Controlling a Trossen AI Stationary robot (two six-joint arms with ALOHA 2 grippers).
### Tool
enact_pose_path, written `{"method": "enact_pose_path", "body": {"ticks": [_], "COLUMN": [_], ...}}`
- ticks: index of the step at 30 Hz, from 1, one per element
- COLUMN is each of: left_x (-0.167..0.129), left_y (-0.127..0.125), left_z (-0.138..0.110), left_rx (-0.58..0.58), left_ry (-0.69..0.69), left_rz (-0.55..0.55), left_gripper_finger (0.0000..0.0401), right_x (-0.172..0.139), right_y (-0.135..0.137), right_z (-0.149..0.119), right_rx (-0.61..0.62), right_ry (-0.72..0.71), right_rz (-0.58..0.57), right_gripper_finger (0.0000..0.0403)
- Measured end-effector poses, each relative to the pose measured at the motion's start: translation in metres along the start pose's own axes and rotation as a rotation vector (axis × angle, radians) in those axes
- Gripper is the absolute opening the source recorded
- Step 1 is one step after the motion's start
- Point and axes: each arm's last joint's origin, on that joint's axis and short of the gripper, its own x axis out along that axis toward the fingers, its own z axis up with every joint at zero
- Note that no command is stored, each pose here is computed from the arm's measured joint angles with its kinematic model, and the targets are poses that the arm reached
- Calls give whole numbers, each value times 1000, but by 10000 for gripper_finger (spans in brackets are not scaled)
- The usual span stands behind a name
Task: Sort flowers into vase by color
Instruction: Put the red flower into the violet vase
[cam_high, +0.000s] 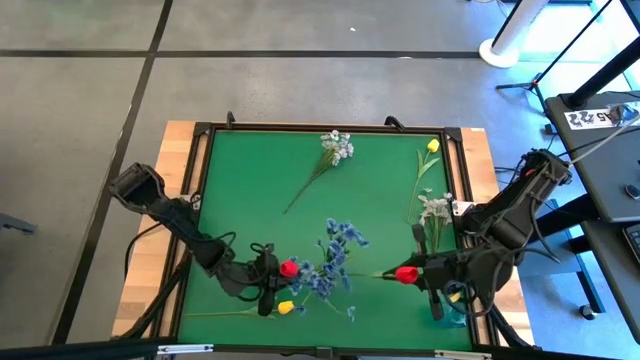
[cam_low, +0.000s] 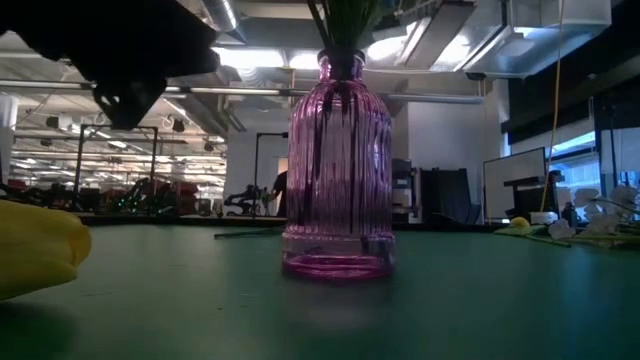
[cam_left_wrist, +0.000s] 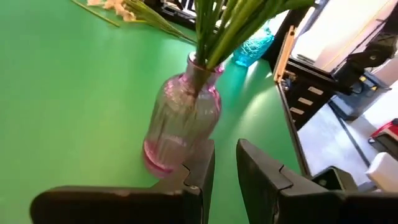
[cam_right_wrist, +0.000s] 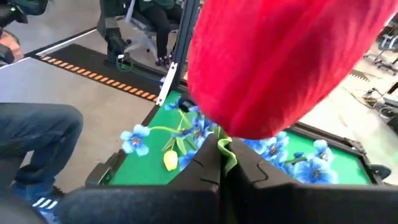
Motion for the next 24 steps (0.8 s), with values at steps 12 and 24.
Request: {"method": "enact_pose_path", "body": {"ticks": [12, 24], "left_x": [28, 34], "left_y": [19, 23], "left_z": [-1, 6], "left_rx": [55, 93], "left_ry": [-43, -91], "left_rz": [30, 29], "left_gripper_finger": [64, 64], "right_x": [13, 31], "right_y": [0, 3], "right_z": [-2, -8], "right_rx": [-9, -14], "right_ry": [5, 34], "right_rz": [-57, -39], "right_gripper_finger": [7, 7]}}
